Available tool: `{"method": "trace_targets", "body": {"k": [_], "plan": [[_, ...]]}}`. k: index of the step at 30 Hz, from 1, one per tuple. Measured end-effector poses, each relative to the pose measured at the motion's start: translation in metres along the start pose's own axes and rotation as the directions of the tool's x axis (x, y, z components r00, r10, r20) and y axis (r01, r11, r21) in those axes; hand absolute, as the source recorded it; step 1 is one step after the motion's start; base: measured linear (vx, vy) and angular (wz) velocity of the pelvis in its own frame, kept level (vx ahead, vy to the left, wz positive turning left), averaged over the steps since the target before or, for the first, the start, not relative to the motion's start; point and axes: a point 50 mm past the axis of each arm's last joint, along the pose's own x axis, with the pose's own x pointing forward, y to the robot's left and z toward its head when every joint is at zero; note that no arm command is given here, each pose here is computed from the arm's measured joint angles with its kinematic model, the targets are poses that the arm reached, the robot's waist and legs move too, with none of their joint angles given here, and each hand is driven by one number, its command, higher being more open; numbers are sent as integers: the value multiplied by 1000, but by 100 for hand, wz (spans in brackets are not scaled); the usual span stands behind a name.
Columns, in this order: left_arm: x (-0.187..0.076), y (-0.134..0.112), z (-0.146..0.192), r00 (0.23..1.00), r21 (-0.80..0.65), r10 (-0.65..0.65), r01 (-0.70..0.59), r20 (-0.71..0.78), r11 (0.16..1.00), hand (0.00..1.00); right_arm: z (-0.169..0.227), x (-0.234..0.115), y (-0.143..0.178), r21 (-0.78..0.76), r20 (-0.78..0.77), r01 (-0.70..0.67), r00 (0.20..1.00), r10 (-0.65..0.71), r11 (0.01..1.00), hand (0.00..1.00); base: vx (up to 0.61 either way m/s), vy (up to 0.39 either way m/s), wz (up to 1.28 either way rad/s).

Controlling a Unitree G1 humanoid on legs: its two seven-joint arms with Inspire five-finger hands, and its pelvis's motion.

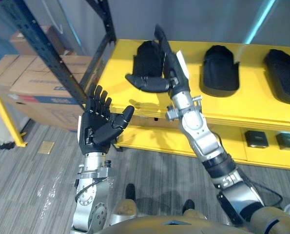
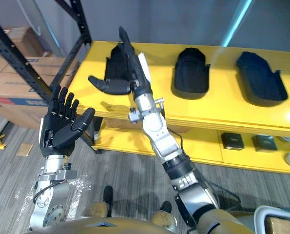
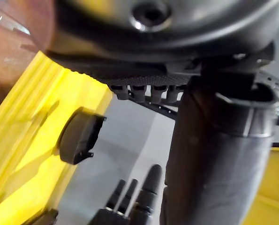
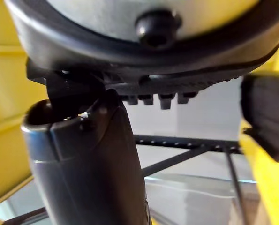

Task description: Walk over and take three plastic housings, then place them on the shelf

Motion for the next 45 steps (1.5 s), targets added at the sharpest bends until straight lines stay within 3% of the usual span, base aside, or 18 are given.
{"method": "trace_targets", "body": {"k": [10,21,30,45], "plan": [[0,-9,-5,998,-7,-49,49,-32,999,100,-40,-27,0,69,-198,38,980,-23,997,100,-6,-21,-11],[0,-9,-5,998,-5,-45,45,-36,999,100,-69,-36,-11,16,-317,213,928,-197,977,100,0,0,0],[0,-9,-5,998,-7,-49,48,-36,999,100,-81,-33,-43,-67,-303,370,877,-372,927,100,-11,-1,2],[1,-7,-3,997,-1,-70,70,-24,998,100,-85,-31,-57,-103,-301,427,848,-437,899,100,-21,-1,5]]}}
